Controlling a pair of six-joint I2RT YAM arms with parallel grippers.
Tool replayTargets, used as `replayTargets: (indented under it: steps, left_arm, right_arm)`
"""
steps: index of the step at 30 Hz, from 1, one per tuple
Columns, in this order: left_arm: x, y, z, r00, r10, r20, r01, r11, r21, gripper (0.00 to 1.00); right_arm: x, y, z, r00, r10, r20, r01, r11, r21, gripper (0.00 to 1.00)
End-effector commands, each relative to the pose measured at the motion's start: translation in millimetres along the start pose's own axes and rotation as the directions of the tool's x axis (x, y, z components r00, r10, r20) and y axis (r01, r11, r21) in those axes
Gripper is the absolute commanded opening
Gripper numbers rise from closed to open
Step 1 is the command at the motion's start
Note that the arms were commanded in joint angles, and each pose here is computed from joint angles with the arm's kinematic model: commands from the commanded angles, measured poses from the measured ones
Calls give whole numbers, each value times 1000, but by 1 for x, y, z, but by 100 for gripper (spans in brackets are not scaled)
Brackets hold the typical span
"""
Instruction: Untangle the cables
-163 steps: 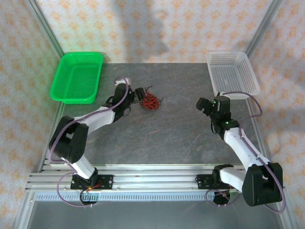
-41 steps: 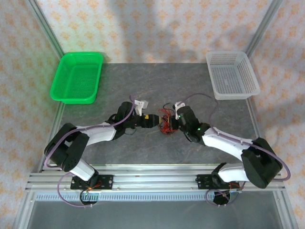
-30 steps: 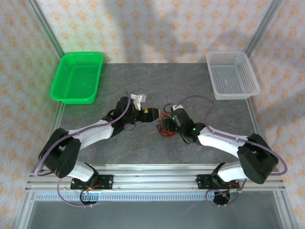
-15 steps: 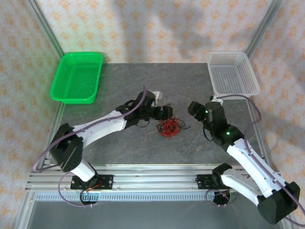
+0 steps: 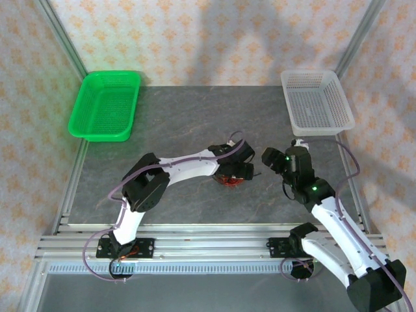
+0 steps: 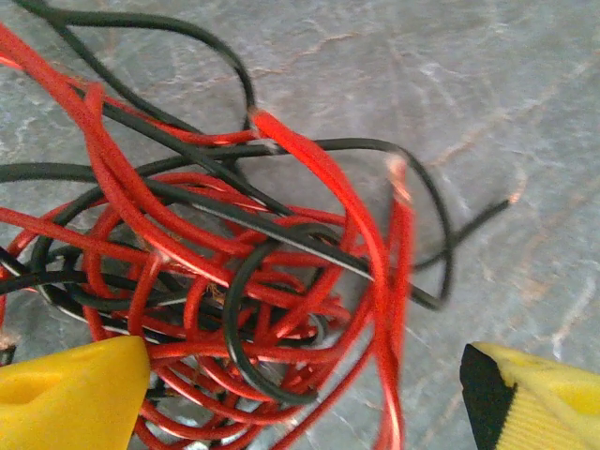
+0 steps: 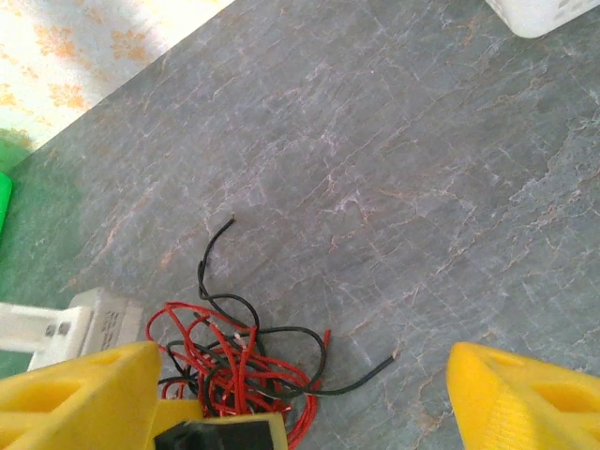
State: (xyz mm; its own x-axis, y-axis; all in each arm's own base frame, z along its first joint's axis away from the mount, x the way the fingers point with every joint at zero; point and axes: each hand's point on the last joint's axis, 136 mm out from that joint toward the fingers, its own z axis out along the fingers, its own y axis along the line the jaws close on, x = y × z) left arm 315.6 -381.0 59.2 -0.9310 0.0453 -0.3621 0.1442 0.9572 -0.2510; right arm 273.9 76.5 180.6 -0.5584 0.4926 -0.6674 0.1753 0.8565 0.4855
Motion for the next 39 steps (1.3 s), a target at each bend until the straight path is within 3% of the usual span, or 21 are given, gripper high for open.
replayTargets:
  steps: [1,4,7,14,19,24,27,31,35,39]
  left_arm:
    - [-1,20,5,999,-32,18,34,993,-116,89]
    - [3,28,18,1000,-27,10,28,987,-156,88]
    - [7,37,30,1000,-19,10,20,981,-194,81]
    - [8,66,40,999,-24,42,33,971,-239,40]
    - [3,74,34,997,-13,78,28,980,-196,23]
    - [-14,62,7,990,11,139,5,993,-114,1]
    - [-29,44,-20,983,35,181,-28,999,-42,0]
    - [-54,9,-80,958,67,279,-102,988,112,0]
    - [-62,-14,-124,941,87,326,-177,949,260,0]
    - [-54,-24,-144,938,109,330,-243,884,399,0]
  right_arm:
    - [4,-3,-1,1000,-15,1,15,1000,-10,79]
    - [8,-4,1,1000,-14,-5,14,1000,-18,79]
    - [9,-2,2,1000,-10,-10,9,999,-31,79]
    - [12,2,1,1000,-2,-28,1,998,-58,79]
    - [18,7,3,999,16,-51,-21,995,-96,78]
    - [23,18,5,996,34,-78,-46,987,-156,76]
    - [30,29,8,992,52,-116,-76,973,-216,75]
    - [39,38,15,984,71,-165,-115,955,-272,74]
    - [47,53,18,976,60,-209,-132,927,-351,76]
    - [47,77,10,973,19,-228,-128,871,-475,77]
